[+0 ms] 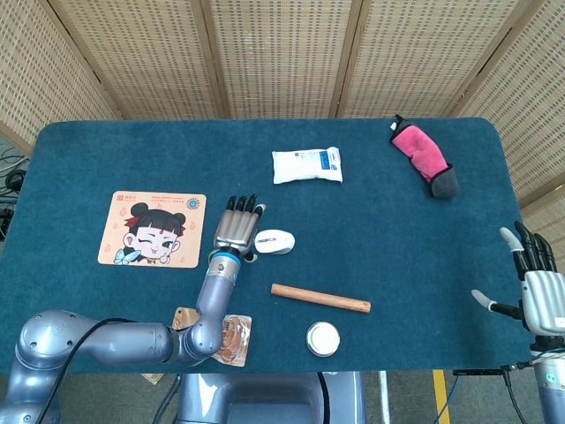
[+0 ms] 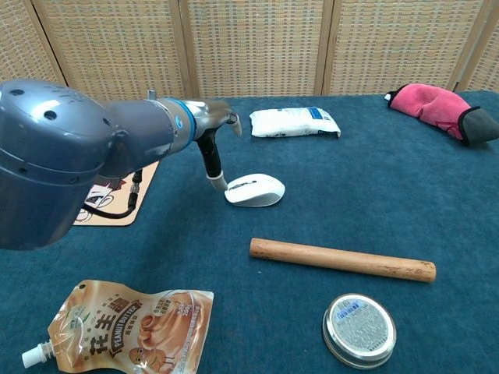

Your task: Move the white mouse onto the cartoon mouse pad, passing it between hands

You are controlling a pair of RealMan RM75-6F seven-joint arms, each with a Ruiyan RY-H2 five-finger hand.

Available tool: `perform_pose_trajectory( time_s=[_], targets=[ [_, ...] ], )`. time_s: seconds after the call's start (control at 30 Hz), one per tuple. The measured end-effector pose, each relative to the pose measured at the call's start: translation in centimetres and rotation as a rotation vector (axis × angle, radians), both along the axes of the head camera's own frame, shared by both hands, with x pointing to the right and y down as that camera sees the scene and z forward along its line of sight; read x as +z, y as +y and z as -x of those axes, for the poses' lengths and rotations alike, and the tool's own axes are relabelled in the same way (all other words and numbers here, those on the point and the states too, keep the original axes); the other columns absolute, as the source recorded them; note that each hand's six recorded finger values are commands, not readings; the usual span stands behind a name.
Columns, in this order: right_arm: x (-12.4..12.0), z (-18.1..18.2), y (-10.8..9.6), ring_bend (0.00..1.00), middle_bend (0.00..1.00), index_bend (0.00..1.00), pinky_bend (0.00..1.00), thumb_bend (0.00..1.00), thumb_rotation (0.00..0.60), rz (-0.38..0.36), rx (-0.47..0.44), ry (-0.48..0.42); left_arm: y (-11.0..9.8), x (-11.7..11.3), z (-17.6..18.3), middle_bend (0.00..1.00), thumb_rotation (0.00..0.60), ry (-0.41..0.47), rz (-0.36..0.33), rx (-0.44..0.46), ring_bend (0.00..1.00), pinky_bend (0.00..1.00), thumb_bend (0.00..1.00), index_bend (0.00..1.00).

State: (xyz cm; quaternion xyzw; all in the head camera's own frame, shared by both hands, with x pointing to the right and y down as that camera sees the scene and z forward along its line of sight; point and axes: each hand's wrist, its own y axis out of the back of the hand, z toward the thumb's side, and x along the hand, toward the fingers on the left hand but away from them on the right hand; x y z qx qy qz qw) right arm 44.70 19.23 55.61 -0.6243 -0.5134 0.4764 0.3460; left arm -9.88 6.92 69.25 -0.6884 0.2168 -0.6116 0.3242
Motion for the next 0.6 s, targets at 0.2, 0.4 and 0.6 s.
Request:
perform_pose_trajectory(
  time_s=[0.2, 0.4, 0.6],
  targets=[
    [0.1, 0.1, 0.0, 0.0, 0.0, 0.05, 0.0, 0.0, 0.6, 0.005, -0.007, -0.009, -0.1, 1.0, -0.7, 0.0, 0.6, -0.025, -0.006, -0.009, 0.0, 0.0, 0.0, 0.22],
    [0.1, 0.2, 0.0, 0.0, 0.0, 0.05, 0.0, 0.0, 0.6, 0.007, -0.009, -0.019, -0.1, 2.1, -1.3, 0.0, 0.6, -0.046, -0.006, -0.019, 0.0, 0.0, 0.0, 0.22],
    [0.1, 0.2, 0.0, 0.0, 0.0, 0.05, 0.0, 0.0, 0.6, 0.01, -0.007, -0.031, 0.3, 3.0, -2.3, 0.0, 0.6, -0.053, 0.009, -0.014, 0.0, 0.0, 0.0, 0.22]
  ],
)
